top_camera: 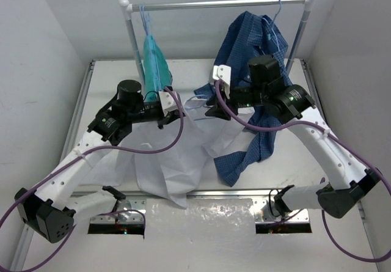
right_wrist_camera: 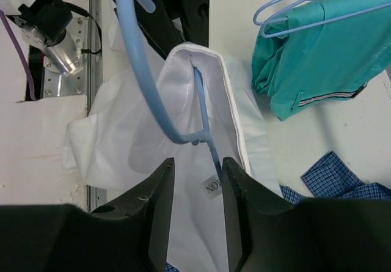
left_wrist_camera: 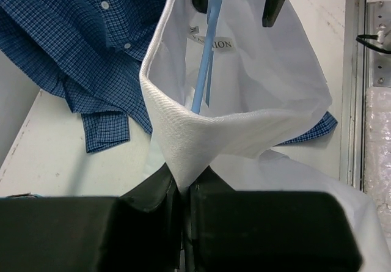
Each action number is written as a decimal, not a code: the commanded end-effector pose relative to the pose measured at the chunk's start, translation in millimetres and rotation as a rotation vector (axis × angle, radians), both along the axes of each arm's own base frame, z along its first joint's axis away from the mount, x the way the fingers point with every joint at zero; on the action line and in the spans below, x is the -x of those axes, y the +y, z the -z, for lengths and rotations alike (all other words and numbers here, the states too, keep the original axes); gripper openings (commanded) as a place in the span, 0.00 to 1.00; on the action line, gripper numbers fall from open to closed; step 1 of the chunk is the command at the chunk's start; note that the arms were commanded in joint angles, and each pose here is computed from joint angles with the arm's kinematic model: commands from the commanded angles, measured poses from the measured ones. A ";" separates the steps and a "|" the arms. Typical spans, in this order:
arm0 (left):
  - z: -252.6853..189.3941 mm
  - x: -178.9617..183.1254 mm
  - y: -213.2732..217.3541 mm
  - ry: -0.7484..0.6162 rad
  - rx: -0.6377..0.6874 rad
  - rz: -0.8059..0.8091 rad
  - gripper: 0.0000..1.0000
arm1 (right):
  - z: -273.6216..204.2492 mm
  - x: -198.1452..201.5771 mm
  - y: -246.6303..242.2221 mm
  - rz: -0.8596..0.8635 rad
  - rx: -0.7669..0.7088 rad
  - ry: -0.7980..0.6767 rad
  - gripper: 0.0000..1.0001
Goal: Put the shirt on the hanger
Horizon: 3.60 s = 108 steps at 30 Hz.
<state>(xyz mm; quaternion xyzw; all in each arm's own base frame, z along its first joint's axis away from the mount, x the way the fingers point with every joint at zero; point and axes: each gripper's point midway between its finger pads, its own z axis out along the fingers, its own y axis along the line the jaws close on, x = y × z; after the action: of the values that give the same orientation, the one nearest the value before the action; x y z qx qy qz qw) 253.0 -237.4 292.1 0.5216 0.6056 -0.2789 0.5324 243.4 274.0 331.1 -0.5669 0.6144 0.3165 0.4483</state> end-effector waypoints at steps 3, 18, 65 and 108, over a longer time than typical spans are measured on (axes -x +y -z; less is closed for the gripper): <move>-30.7 9.0 -6.4 -0.068 0.082 0.060 0.00 | 8.6 -18.9 10.2 0.008 -0.012 -0.027 0.38; -21.1 -21.6 17.1 0.021 0.095 -0.049 0.00 | 25.7 -7.9 -3.2 0.035 -0.039 -0.004 0.00; -29.9 -25.7 46.2 -0.021 0.133 -0.222 0.94 | -69.5 -105.2 -172.3 1.028 0.145 0.105 0.00; -12.3 -14.7 64.3 -0.044 0.112 -0.306 0.94 | -54.2 -246.0 -179.9 1.303 -0.068 -0.089 0.14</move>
<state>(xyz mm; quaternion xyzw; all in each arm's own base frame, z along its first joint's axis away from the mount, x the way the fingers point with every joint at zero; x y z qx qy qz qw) 270.3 -173.7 296.4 0.3975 0.6634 -0.2205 0.5944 508.1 101.5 351.3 -0.0801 0.8269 -0.0273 0.5560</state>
